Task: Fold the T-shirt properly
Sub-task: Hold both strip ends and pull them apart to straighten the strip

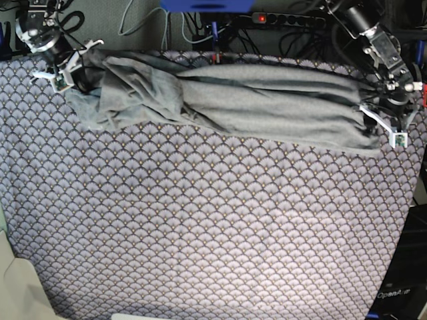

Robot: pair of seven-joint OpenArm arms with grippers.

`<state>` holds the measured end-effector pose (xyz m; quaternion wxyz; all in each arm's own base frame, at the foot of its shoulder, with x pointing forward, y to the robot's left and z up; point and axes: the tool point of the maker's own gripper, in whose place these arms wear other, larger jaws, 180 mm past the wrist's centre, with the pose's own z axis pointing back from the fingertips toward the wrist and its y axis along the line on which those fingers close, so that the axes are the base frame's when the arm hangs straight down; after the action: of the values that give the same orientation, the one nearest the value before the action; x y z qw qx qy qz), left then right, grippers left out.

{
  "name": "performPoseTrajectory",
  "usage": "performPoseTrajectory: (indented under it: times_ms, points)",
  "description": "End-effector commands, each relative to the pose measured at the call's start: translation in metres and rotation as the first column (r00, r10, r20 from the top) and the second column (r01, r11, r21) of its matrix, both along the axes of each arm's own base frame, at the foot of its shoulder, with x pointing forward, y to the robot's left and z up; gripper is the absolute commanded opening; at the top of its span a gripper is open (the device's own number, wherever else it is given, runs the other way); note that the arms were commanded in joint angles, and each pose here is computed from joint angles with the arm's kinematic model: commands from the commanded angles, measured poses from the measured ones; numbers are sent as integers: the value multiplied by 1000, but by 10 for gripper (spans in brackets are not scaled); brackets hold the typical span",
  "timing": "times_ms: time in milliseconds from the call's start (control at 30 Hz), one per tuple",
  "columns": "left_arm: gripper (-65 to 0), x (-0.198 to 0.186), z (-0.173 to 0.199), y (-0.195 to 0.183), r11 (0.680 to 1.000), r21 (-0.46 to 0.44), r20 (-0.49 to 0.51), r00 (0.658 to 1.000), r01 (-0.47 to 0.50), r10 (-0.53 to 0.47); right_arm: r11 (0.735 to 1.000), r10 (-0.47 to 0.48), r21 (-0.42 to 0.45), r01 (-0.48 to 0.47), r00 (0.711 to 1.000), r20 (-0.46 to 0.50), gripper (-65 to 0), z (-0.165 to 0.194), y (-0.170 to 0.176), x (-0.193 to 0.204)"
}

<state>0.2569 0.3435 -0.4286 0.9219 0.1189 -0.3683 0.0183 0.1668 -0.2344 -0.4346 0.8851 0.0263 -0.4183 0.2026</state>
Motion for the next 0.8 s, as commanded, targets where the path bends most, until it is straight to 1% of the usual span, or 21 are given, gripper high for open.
performPoseTrajectory:
  times_ms: [0, 200, 267, 300, 467, 500, 567, 767]
  points:
    - [-274, -12, -11, -1, 1000, 6, -81, 997, 7, -6, 999, 2, -46, -4, 999, -34, -650, -3, -10, -5]
    - [-275, -35, -22, -2, 1000, 9, -126, 992, 11, -10, 999, 2, -45, -3, 999, -34, -650, -3, -9, -5]
    - [-276, -41, -26, -7, 999, -5, -146, 989, 37, -38, 999, 2, -45, -3, 999, -34, -650, -3, -9, -5]
    - [-276, -43, -29, -10, 998, -19, -157, 986, 60, -62, 999, 2, -44, -3, 999, -33, -650, -3, -9, -5]
    - [-277, -47, -32, -12, 998, -26, -169, 984, 58, -61, 999, 2, -42, -3, 1000, -20, -650, -1, -7, 1]
    - [-287, -47, -33, -13, 998, -27, -169, 984, 58, -61, 999, 2, -42, -3, 1000, -15, -650, 0, -7, 3]
    - [-346, -52, -35, -13, 998, -29, -179, 982, 57, -61, 999, 3, -40, -4, 1000, -17, -650, -1, -7, 2]
    - [-600, -57, -37, -13, 998, -29, -190, 980, 57, -61, 999, 4, -41, -4, 1000, -15, -650, 0, -7, 3]
